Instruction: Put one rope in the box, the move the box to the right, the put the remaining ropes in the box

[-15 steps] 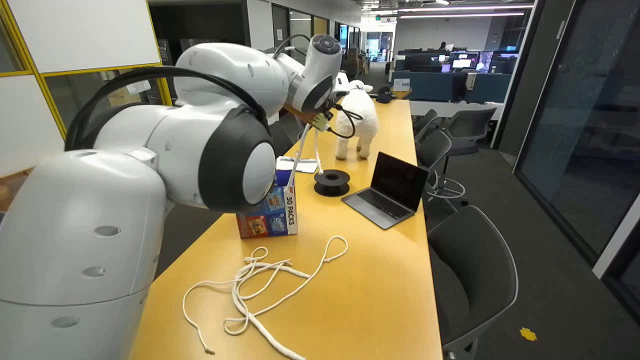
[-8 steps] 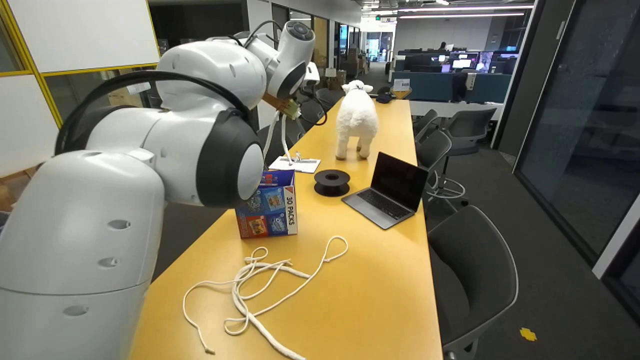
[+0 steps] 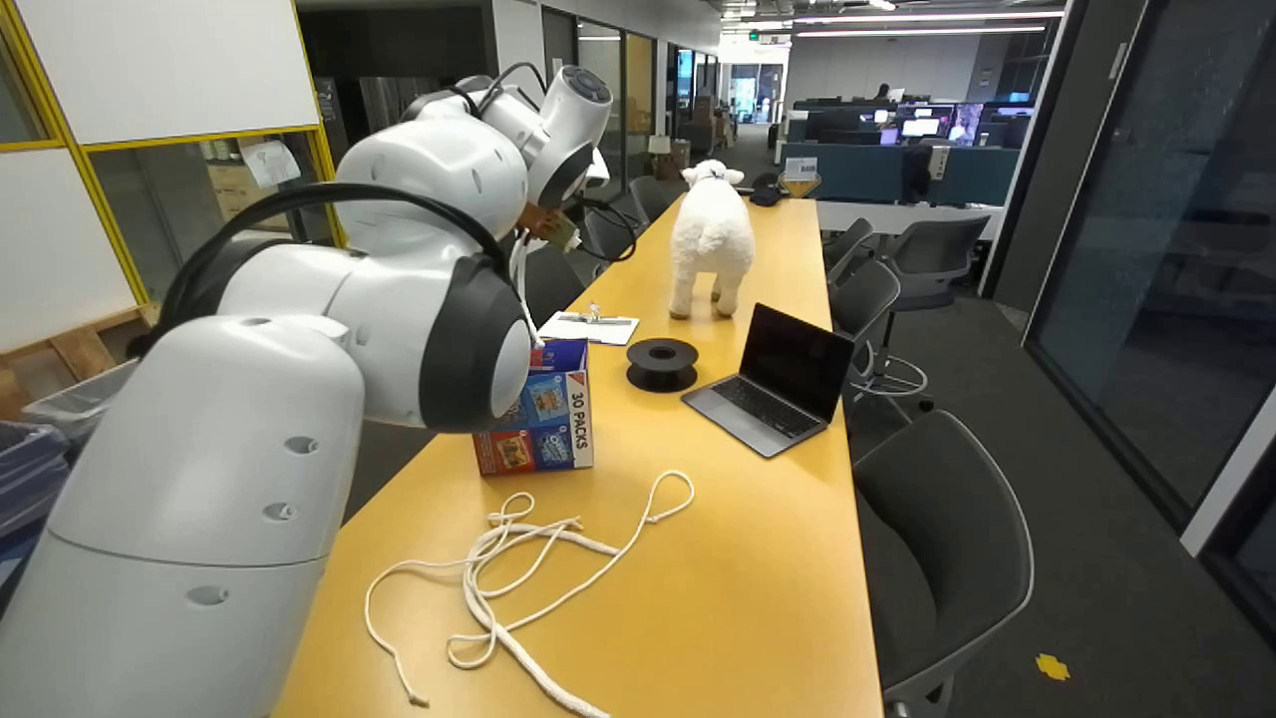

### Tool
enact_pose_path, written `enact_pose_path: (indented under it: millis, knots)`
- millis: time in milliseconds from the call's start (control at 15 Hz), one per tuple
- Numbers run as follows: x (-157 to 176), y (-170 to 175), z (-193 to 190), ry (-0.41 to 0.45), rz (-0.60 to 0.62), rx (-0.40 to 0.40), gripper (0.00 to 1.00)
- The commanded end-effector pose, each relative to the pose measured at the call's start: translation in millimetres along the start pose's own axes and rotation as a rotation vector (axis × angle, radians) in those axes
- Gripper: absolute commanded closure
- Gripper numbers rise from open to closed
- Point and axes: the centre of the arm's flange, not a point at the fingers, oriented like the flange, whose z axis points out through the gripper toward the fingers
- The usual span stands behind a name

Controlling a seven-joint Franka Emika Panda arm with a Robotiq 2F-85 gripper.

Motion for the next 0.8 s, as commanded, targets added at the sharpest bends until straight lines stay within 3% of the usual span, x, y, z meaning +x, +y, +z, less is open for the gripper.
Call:
enact_pose_path:
  millis: [0, 733]
  knots:
    - [32.8, 8.4, 7.2, 0.035, -0.057, 0.02, 0.9]
    - [62.8, 37.7, 31.9, 0.043, -0.077, -0.033, 0.9]
